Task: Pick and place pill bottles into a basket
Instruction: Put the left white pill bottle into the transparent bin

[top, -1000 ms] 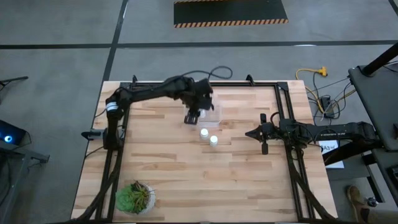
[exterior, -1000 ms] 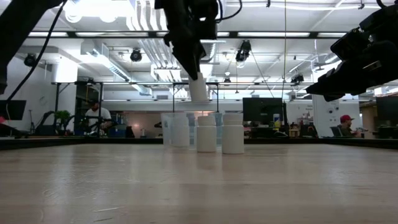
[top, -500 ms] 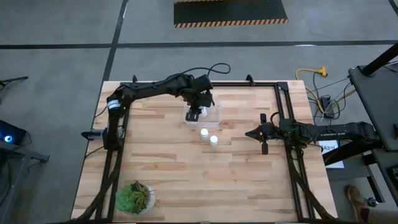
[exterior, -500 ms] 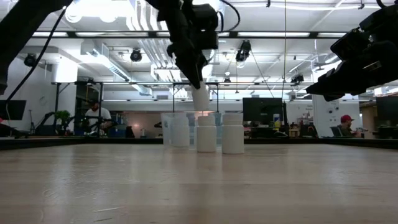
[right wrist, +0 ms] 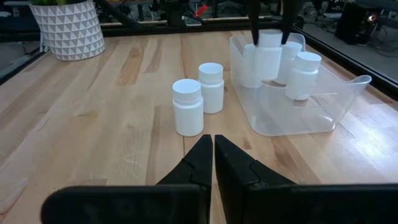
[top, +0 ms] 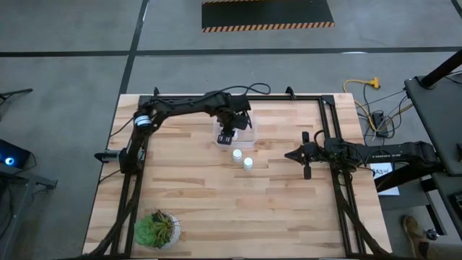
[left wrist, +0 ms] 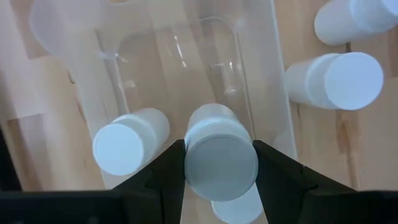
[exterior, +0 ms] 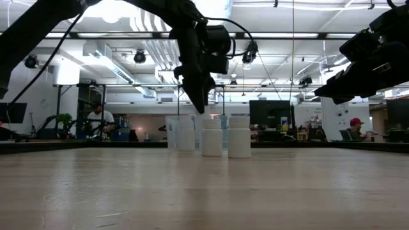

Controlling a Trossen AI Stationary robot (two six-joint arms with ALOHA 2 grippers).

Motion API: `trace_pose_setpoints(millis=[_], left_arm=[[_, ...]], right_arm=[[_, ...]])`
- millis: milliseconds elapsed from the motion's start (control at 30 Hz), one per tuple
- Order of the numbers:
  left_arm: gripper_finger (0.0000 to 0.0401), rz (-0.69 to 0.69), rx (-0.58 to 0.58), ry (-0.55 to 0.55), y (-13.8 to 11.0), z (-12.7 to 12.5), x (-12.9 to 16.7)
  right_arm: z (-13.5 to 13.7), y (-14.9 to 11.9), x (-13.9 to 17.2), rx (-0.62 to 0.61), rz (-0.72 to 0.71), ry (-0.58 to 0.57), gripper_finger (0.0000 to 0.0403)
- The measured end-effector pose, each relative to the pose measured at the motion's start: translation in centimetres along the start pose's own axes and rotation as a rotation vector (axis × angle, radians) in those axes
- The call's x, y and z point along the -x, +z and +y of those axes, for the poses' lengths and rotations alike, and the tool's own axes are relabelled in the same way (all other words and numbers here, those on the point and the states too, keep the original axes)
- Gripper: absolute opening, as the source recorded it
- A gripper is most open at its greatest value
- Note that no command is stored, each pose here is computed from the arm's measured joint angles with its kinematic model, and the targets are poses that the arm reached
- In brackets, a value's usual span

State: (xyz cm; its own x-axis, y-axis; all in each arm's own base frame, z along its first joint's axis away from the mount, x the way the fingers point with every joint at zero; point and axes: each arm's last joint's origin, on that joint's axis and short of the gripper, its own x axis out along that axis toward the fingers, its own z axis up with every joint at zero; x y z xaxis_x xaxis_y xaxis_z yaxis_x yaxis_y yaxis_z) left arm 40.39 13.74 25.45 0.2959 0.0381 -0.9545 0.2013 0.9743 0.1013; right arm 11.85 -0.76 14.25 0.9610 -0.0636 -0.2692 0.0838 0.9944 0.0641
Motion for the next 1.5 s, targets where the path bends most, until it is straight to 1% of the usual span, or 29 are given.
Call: trace_pose_setpoints(millis=[167,400,667,1500], left_arm=[[0.0144,0.004,0.0,-0.003,0.0,0.0,-0.3],[0.0144,-0.029,-0.004,-0.005,0.3,-0.1,-0.6],[0.0144,-0.024,-0.01,-0.019,0.2,-0.5,-1.3],[0.0144,-0.061,-0.015,-0.035,0.4,-0.5,-1.5]], right_arm=[[0.0,0.0,0.0,0.0,0.005,0.0,0.0009],[0.0,0.0,0.0,0.0,0.005,0.0,0.0009],[0.0,0.0,0.0,0.0,0.005,0.0,0.0009],[0.0,0.0,0.0,-0.001,0.005,0.0,0.0009]])
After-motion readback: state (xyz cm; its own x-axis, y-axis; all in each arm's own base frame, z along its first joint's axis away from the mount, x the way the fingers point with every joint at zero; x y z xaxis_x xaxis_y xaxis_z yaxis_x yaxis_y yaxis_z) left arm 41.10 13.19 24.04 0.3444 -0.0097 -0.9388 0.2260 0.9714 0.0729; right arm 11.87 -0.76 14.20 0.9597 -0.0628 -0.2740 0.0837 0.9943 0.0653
